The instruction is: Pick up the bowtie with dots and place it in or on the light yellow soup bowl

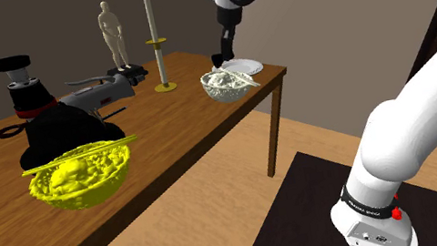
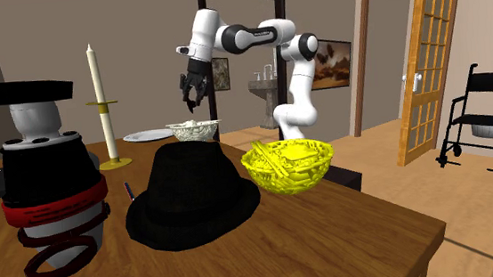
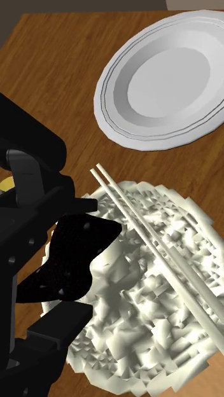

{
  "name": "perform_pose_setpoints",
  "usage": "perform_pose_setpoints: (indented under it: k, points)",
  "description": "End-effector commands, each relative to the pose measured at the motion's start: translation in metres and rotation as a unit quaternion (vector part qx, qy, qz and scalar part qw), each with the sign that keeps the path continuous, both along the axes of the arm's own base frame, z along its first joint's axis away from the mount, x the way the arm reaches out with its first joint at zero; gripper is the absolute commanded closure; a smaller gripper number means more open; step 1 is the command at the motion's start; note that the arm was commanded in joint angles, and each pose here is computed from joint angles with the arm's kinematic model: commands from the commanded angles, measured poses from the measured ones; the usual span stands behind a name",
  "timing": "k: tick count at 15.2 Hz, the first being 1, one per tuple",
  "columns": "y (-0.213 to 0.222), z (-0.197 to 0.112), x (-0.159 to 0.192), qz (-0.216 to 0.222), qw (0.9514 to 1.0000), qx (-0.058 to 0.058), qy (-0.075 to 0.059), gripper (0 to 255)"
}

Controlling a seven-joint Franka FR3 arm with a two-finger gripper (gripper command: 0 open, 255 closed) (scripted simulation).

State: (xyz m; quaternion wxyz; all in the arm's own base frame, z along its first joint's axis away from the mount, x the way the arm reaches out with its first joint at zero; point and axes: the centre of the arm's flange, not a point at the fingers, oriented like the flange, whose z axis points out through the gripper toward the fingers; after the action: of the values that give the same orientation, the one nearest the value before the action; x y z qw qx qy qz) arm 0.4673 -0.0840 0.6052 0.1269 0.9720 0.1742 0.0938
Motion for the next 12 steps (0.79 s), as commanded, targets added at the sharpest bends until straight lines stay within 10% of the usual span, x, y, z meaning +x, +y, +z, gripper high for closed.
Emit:
perform_pose_setpoints:
  k: [1,12]
  points:
    - [0.000,-0.011,0.000,0.000,1.0000,0.000,0.000,255]
    - [0.000,-0.048,0.000,0.000,1.0000,0.000,0.000,255]
